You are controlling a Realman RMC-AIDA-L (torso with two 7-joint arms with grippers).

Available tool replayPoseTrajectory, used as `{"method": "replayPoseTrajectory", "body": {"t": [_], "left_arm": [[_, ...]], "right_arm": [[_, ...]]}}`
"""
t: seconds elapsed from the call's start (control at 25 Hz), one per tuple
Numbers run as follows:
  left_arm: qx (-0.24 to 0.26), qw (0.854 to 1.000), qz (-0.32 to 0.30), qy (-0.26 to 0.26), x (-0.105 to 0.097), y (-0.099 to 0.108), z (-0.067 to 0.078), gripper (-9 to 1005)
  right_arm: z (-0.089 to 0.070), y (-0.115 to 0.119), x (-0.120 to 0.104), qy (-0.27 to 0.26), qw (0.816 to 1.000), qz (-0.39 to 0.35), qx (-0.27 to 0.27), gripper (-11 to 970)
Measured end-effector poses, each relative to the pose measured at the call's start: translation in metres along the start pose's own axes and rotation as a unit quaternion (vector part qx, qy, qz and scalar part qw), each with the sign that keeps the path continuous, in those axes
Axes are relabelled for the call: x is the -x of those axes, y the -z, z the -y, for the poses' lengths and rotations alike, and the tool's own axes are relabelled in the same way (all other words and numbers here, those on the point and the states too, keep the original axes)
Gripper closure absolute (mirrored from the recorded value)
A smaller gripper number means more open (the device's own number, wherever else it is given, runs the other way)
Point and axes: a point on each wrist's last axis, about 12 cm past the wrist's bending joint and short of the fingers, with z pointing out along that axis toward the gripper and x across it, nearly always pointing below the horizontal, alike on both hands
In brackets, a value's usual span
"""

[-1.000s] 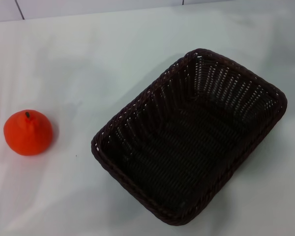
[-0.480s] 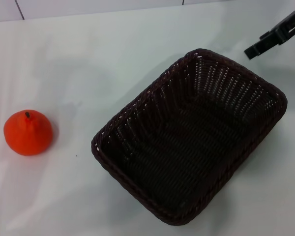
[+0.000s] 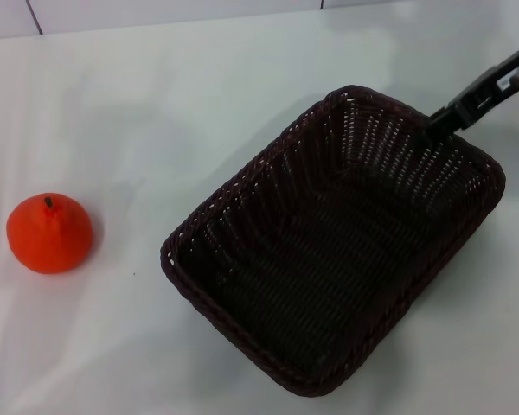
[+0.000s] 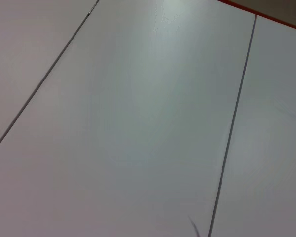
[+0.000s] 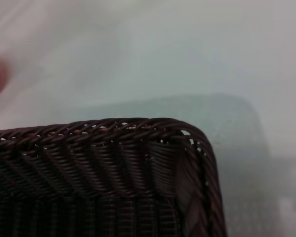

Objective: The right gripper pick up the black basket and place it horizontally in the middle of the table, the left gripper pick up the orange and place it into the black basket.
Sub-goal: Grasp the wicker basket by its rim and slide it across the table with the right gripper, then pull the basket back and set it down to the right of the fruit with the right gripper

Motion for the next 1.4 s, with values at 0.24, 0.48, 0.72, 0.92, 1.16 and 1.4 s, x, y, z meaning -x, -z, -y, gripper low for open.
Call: {"method": "replayPoseTrajectory", "body": {"t": [0.24,0.48,0.72,0.92,1.16,1.4], "left_arm": [[-0.001,1.0,-0.003,0.002,-0.001,0.002,0.001,93],[0.0,1.0,-0.006,0.003,-0.001,0.002,0.001,93],[-0.001,1.0,-0.004,0.003,-0.001,0.002,0.001,94],[0.0,1.0,-0.004,0.002,0.0,0.004,0.001,93],[0.002,1.0,-0.008,0.004,-0.002,0.003,0.001,93],[0.0,1.0,-0.008,0.004,-0.002,0.0,0.0,94]], "right_arm": [[0.003,-0.016,0.006,0.009,1.0,0.004,-0.013,332],[0.003,-0.017,0.009,0.005,1.0,0.004,-0.017,611],[0.002,-0.016,0.014,-0.01,1.0,-0.002,-0.026,773],[-0.001,-0.009,0.02,-0.04,0.997,-0.038,-0.054,784],[0.001,0.005,0.034,-0.086,0.975,-0.131,-0.158,783],[-0.008,0.01,0.052,-0.145,0.952,-0.192,-0.189,783]]}}
